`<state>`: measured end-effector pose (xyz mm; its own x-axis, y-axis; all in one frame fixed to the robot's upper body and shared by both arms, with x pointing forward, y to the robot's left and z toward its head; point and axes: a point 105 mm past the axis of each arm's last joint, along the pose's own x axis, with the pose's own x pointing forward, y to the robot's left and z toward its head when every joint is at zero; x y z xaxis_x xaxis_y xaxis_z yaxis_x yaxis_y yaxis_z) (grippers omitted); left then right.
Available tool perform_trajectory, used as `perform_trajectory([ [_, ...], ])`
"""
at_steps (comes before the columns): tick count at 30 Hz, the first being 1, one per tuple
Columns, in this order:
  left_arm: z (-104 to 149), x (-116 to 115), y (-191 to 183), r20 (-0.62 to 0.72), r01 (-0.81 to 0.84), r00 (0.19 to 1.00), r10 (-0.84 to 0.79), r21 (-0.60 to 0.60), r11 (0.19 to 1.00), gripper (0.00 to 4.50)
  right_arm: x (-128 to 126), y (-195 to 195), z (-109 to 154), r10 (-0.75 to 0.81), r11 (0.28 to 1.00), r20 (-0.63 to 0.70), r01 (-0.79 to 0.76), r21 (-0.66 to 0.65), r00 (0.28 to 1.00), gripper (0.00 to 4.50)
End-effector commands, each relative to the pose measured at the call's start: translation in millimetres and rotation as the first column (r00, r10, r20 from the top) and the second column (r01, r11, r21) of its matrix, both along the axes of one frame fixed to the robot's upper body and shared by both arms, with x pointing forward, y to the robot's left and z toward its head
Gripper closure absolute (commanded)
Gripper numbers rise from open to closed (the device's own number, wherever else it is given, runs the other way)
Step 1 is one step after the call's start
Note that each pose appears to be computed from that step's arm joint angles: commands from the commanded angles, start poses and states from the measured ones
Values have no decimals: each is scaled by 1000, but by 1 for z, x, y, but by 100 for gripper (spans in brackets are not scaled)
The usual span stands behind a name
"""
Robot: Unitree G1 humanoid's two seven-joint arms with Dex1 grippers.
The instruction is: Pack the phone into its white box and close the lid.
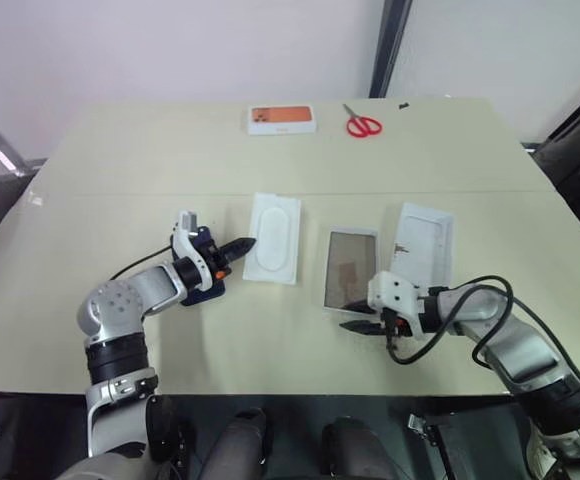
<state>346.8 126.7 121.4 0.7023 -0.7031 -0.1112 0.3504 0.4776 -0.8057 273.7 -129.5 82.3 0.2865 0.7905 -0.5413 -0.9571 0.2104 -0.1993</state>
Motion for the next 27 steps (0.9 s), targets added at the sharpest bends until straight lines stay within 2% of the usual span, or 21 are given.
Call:
perform_trajectory([
  [1,20,-1,-2,62,15,998,-12,-48,999,450,0,9,8,34,999,20,-34,30,999,447],
  [3,26,2,-4,68,9,998,-5,-63,998,450,5,19,15,54,998,80,-57,37,995,447],
  [5,40,8,-4,81,-12,996,23,-135,991,450,11,30,21,80,996,153,-85,32,985,447],
  [10,62,15,-11,83,-23,996,41,-207,978,450,16,52,25,103,991,180,-117,68,978,447],
  [12,64,15,-15,85,-19,996,36,-196,980,450,20,57,23,99,990,180,-114,77,979,447],
  [17,49,9,-23,56,-12,998,21,-148,989,450,30,67,24,95,989,217,-117,87,972,447],
  [20,43,6,-27,42,-8,999,14,-137,991,450,30,64,22,100,989,197,-119,89,975,349],
  [22,39,2,-30,37,5,999,0,-131,991,450,28,57,25,91,990,195,-111,93,977,262],
  [24,36,-2,-33,34,20,999,-16,-124,992,450,27,48,30,68,991,197,-89,104,978,156],
  [27,30,-5,-36,33,27,999,-24,-97,995,450,27,25,38,15,994,192,-35,102,981,156],
])
